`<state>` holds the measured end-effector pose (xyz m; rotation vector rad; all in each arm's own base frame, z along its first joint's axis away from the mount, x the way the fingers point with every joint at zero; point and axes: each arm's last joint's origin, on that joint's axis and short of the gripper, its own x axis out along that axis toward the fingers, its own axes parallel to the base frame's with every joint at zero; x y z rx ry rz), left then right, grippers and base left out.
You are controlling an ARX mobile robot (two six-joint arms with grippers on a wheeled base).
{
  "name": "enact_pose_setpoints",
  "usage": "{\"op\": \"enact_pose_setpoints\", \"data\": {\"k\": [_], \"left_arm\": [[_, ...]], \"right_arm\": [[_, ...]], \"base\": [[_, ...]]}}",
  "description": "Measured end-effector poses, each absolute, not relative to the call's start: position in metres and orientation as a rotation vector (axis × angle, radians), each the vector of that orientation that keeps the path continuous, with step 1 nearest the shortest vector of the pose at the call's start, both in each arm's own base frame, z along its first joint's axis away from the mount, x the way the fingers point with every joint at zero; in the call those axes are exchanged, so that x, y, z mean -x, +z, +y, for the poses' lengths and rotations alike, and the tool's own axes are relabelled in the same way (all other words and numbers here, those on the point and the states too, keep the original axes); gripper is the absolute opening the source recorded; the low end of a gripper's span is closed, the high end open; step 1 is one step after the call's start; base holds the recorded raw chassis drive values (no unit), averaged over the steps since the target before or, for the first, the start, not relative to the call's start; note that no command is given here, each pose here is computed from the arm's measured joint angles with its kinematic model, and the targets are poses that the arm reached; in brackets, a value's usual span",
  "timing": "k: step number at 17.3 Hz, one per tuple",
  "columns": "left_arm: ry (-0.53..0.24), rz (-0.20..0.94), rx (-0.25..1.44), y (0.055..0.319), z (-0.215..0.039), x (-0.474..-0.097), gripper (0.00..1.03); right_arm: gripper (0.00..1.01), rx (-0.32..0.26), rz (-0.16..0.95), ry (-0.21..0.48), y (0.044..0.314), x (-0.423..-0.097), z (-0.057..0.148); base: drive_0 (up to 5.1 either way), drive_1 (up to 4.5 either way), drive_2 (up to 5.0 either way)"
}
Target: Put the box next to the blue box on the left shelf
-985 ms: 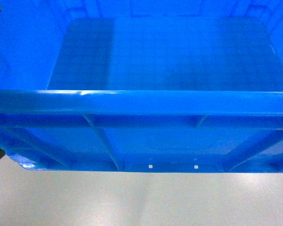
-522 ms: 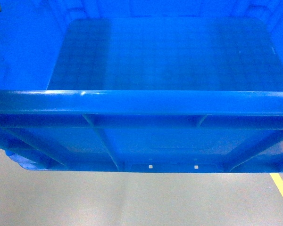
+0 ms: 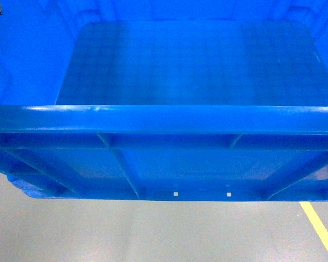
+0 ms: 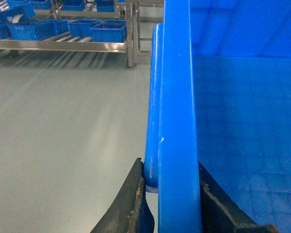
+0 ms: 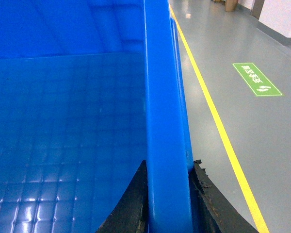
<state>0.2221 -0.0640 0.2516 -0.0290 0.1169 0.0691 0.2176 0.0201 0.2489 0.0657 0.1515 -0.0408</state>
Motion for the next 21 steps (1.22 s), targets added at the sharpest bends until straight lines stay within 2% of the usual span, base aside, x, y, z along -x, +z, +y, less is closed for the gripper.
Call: {"op": "enact_pose_setpoints", "data": {"k": [3,21], "left_arm": [[0.069,0.117,0.029,0.2516,-0.064,-0.2221,0.19],[0.071,0.118,0.028,0.2515,-0.0639,-0.222,0.19]], "right_arm": [[0.16,-0.066,0.154,-0.041,0.2485,-0.2178,0.0201],[0.16,-0.065,0.16,-0.04,0.2474,-0.2183,0.0203]], "base": [[-1.6,-1.57,-1.6],[0.1,4.21,-4.1]]}}
